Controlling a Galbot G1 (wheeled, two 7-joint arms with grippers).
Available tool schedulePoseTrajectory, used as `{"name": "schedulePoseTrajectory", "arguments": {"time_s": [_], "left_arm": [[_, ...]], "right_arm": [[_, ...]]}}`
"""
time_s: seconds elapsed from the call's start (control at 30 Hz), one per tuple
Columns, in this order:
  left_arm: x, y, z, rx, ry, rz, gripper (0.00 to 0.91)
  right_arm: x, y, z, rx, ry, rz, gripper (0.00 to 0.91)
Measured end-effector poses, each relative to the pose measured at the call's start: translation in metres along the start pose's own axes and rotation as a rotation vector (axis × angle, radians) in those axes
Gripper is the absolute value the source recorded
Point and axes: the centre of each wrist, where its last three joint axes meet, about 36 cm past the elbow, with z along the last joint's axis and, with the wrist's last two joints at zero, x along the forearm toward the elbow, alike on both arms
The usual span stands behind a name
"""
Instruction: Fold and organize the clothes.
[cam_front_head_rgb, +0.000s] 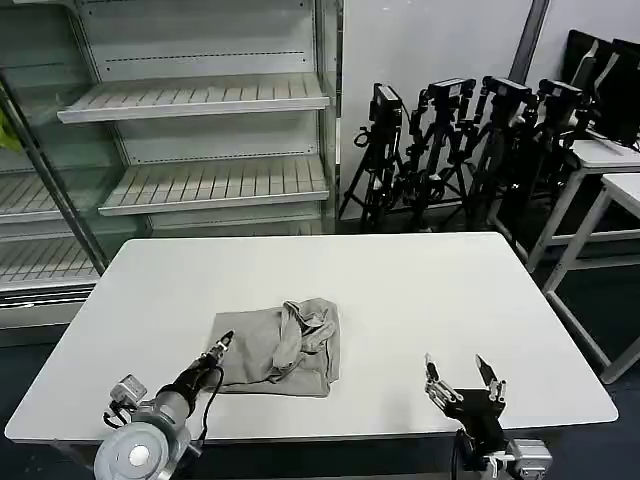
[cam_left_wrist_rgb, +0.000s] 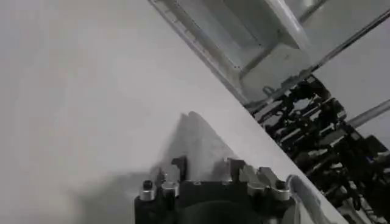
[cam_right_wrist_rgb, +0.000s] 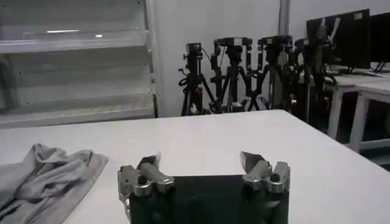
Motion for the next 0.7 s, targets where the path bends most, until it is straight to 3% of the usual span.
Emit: {"name": "schedulePoseTrajectory", "arguments": {"time_s": [0.43,0.7], "left_arm": [[0.003,-0.004,-0.005,0.071,-0.040,0.041,0.040],[0.019,0.010,-0.027,0.089,-0.070,0.026,0.040]], "right_arm": [[0.004,0.000,-0.006,0.004,-0.012,0.001,0.907],[0.001,-0.001,-0.007,-0.003,-0.021,-0.004,0.907]]}}
